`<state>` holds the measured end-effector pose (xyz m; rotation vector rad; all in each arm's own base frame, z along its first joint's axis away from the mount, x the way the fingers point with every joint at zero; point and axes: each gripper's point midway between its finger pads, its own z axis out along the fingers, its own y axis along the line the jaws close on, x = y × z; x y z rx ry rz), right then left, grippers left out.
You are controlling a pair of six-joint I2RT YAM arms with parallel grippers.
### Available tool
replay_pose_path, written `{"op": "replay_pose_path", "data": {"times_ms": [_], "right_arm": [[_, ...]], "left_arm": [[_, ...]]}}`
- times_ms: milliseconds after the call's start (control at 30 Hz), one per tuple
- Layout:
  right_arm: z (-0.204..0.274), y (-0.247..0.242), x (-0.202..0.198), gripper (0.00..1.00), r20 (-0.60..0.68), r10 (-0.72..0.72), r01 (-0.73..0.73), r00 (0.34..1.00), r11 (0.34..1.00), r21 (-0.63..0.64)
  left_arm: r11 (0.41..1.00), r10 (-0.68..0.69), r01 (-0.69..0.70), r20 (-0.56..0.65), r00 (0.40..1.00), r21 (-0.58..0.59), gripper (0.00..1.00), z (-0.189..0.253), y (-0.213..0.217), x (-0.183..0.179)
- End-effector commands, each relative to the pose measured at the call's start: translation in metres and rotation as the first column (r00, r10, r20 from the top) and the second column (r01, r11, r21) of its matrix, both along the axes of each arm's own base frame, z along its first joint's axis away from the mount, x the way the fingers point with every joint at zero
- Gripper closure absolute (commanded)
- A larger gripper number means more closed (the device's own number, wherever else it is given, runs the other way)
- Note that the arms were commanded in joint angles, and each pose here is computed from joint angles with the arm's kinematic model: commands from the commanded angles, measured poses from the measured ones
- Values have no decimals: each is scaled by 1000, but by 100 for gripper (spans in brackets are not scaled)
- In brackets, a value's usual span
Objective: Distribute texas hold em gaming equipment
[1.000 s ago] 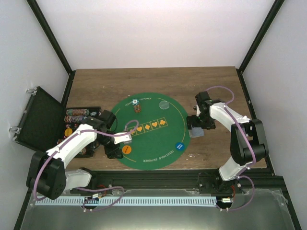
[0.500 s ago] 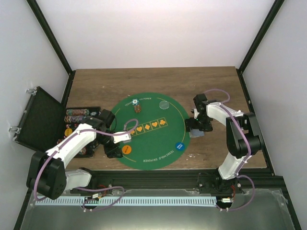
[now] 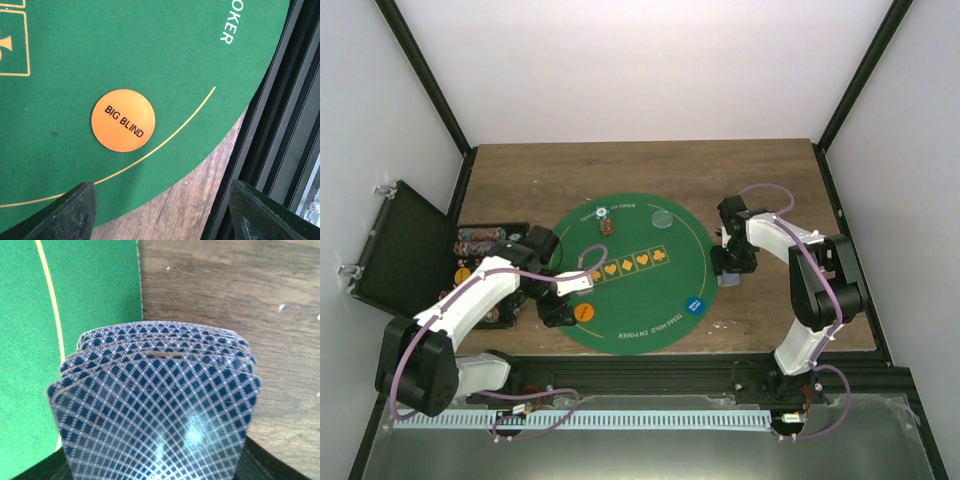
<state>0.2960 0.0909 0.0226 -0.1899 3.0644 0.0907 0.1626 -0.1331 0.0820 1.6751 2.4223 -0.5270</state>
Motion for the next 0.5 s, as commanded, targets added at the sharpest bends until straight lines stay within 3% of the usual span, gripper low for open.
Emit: {"op": "replay_pose_path", "data": {"times_ms": [0,133,333,467], "right_arm": [[-5,0,-2,50,-5,11,-11,1000,999,-37],[4,1,1,59,14,23,-22,1000,999,-43],[29,9,8,61,59,53,-48,997,996,-70],[47,32,6,61,88,157,-147,984,983,-108]], "left_arm": [[1000,7,-6,18,1000,-17,26,8,-2,4],[1000,13,-13,15,1000,-22,26,8,-2,4],[997,69,-68,23,997,-48,26,15,-1,13],[988,137,-133,49,989,-77,26,23,3,28]]}}
